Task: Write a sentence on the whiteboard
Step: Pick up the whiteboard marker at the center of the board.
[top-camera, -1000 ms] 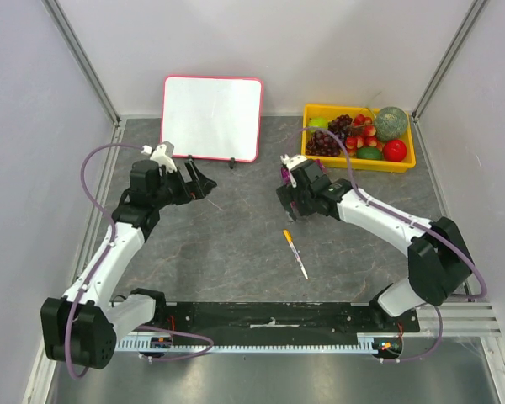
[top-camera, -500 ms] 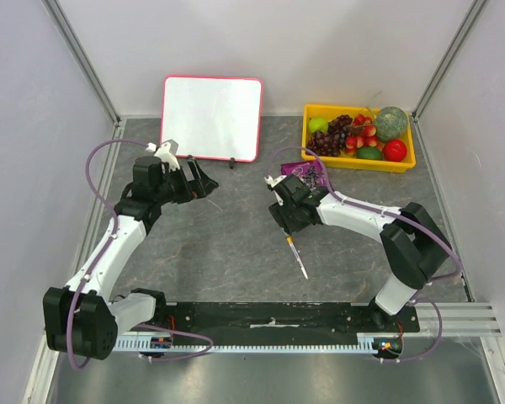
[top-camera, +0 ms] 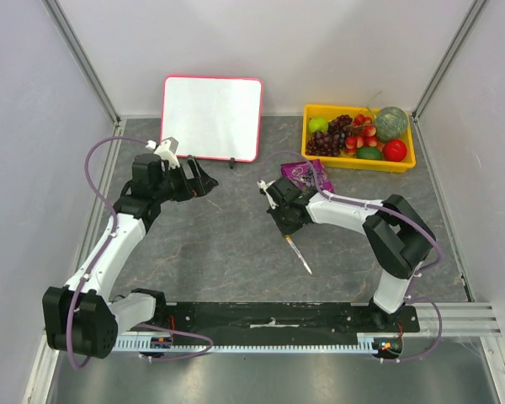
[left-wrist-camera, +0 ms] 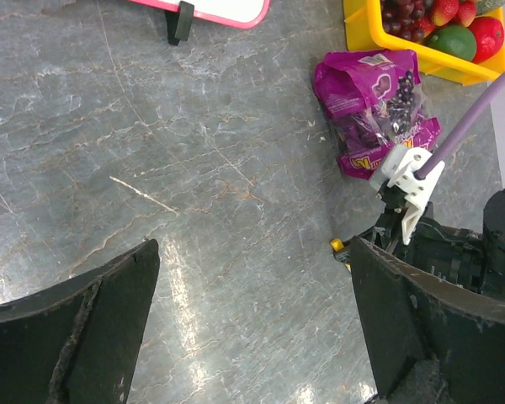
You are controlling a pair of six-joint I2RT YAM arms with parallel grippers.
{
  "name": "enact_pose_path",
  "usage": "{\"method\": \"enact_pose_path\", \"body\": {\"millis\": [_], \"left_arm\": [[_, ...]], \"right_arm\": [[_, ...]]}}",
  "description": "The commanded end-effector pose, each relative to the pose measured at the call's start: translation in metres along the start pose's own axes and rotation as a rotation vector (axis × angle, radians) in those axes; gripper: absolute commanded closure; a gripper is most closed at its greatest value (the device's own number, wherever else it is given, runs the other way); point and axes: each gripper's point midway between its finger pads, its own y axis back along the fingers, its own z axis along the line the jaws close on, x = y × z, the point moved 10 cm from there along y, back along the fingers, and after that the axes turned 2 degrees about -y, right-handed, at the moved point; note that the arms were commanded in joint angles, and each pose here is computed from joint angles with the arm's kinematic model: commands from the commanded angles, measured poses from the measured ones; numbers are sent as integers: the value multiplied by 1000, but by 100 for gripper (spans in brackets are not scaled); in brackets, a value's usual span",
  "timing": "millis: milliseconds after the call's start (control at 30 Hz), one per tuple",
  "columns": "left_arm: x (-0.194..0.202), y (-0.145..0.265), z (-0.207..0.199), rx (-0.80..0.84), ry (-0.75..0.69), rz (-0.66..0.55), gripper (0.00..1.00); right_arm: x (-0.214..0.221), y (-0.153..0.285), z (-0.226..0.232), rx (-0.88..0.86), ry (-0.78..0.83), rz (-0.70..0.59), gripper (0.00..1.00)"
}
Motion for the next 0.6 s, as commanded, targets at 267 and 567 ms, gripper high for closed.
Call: {"method": "enact_pose_path", "body": {"millis": [267,567], "left_arm": [[-18,9,-27,235,-128,-39,5],[-18,-12,-79,466,-207,-24,5]], "right_arm": [[-86,49,7,-73,-76,-260,100],[-137,150,-31,-197,-367,-723,100]]}}
